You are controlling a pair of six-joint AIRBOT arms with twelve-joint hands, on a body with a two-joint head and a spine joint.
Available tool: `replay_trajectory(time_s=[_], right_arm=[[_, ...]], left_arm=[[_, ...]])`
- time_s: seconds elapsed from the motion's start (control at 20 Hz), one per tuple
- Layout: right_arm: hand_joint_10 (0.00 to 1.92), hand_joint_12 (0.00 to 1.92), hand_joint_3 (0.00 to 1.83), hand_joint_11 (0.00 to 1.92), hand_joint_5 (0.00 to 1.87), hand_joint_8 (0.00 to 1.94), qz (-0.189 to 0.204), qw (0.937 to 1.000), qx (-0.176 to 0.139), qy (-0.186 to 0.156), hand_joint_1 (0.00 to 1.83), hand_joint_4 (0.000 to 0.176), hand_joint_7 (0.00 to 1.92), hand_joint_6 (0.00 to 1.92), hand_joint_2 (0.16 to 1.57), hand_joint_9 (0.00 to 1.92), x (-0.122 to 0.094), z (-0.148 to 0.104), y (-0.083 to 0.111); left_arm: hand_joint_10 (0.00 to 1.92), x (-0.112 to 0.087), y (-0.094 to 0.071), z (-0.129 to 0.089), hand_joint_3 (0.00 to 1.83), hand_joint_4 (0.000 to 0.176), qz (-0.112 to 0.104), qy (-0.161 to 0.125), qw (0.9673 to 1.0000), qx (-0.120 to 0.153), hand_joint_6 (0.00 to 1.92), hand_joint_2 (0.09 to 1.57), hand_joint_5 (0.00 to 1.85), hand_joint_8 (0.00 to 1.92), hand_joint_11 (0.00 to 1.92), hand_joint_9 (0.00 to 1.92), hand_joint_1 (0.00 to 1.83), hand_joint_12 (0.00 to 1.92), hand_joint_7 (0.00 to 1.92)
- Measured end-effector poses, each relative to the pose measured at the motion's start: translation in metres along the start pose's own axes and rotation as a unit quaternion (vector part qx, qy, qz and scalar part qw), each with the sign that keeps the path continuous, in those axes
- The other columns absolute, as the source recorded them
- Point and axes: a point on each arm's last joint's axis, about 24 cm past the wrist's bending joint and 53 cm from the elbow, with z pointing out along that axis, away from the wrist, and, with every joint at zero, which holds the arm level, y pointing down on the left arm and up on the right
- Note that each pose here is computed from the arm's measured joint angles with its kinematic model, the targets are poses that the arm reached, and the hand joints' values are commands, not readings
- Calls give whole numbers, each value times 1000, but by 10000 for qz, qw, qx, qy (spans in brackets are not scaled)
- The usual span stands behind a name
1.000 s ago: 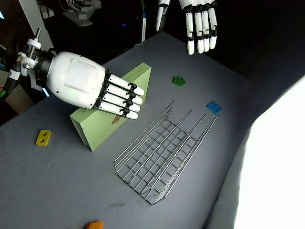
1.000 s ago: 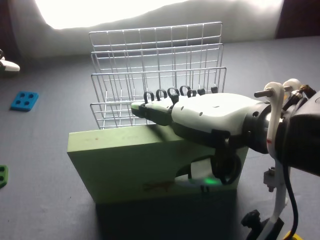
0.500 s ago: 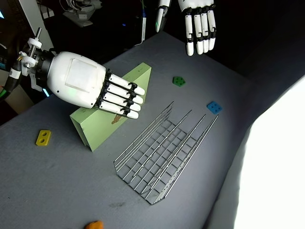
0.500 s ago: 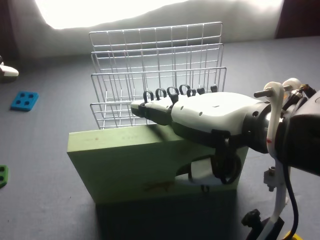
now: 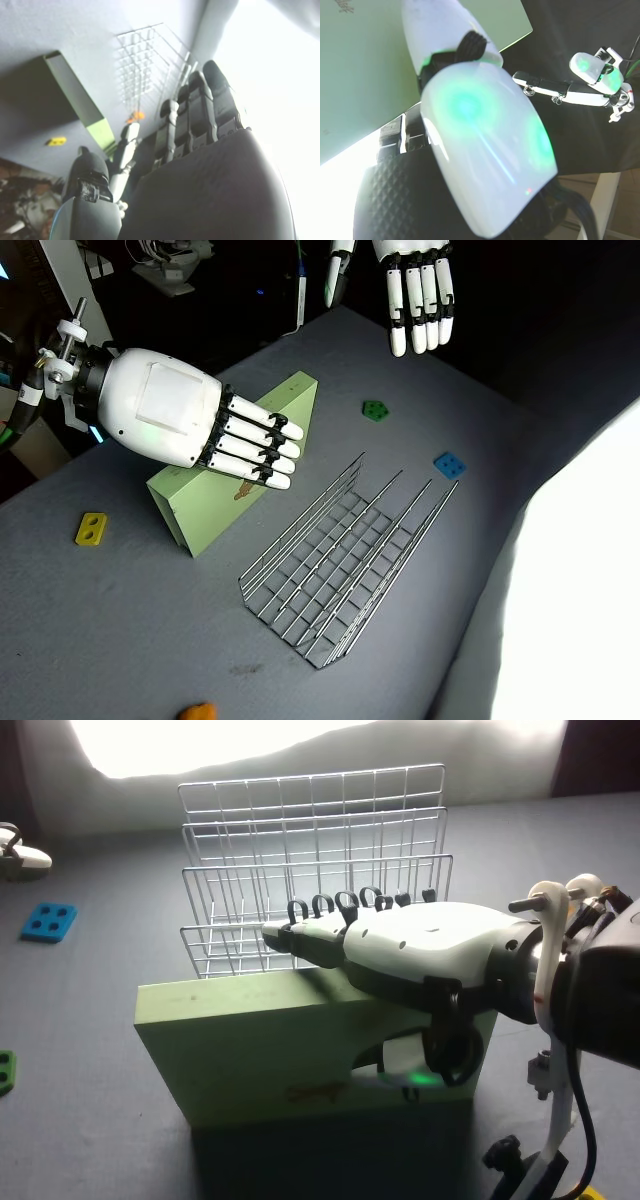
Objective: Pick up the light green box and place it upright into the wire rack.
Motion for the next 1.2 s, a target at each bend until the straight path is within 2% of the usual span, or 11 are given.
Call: replay_trajectory(time_s=[0.65, 1.05, 1.15, 1.2], right_arm=[[0, 0, 0, 0, 0, 0, 22, 10000, 17, -18, 1277, 0, 0, 0, 1106, 0, 0, 0, -1], [0, 0, 0, 0, 0, 0, 21, 10000, 46, -47, 1272, 0, 0, 0, 1105, 0, -2, 0, -2], [0, 0, 2, 0, 41, 6, -12, 10000, 34, -55, 1282, 0, 17, 17, 1112, 0, -2, 0, -2], [112, 764, 0, 0, 338, 34, -12, 10000, 34, -57, 1291, 0, 364, 57, 1122, 277, -2, 0, -2]], left_arm=[[1, 6, 3, 1, 2, 51, 33, 108, 9999, -57, 0, 1198, 96, 1, 0, 149, 81, 492, 113], [3, 6, 2, 1, 0, 57, 37, 108, 9999, -54, 4, 1193, 106, 2, 0, 159, 68, 512, 125], [4, 6, 3, 1, 2, 57, 36, 110, 9999, -55, 1, 1199, 102, 2, 0, 133, 69, 453, 113], [13, 6, 2, 1, 1, 53, 37, 110, 9999, -54, 6, 1199, 123, 7, 0, 160, 90, 471, 140]])
